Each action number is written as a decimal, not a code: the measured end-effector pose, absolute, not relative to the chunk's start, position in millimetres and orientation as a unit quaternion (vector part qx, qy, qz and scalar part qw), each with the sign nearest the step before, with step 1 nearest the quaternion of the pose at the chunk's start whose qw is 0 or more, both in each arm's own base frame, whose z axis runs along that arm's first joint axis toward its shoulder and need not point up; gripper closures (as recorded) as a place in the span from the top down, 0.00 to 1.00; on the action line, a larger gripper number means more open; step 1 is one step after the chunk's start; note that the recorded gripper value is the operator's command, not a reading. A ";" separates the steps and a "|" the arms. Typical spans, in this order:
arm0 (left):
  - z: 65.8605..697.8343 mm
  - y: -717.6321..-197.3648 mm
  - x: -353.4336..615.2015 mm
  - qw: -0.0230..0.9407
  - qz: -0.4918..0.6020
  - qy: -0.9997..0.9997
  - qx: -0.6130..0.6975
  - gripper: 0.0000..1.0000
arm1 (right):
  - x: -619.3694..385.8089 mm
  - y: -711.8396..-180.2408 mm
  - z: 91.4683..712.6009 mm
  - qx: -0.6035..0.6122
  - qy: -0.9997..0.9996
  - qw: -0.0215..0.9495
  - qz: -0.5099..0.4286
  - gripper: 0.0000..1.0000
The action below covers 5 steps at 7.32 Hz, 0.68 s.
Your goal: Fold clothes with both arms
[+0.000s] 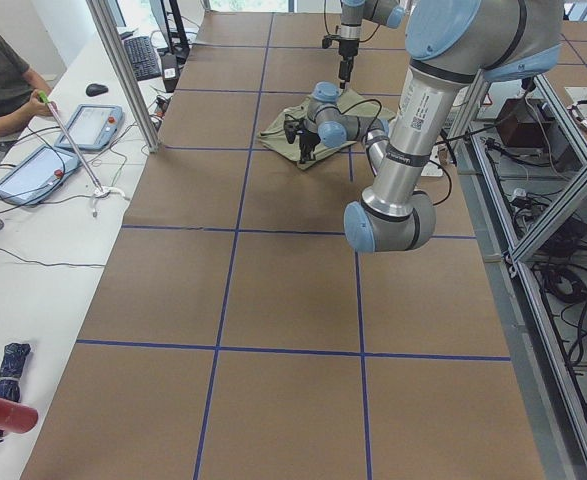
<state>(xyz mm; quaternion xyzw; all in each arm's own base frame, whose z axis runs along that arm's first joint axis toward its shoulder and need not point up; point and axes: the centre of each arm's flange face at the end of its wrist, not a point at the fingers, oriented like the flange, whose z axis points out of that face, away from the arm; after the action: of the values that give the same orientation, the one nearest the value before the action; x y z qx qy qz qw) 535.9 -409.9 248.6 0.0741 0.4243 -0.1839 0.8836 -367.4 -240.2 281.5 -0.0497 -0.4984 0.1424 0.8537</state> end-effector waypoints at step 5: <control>265.3 -600.7 529.2 0.876 -0.188 0.410 0.170 0.00 | -356.9 -259.2 263.0 -0.033 -0.518 0.840 0.159 1.00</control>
<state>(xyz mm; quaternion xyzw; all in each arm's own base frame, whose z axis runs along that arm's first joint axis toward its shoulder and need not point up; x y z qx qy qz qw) 529.2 -600.7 265.3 0.1705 0.4099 -0.1876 0.8762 -356.9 -259.2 263.0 -0.0333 -0.5180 0.1593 0.8398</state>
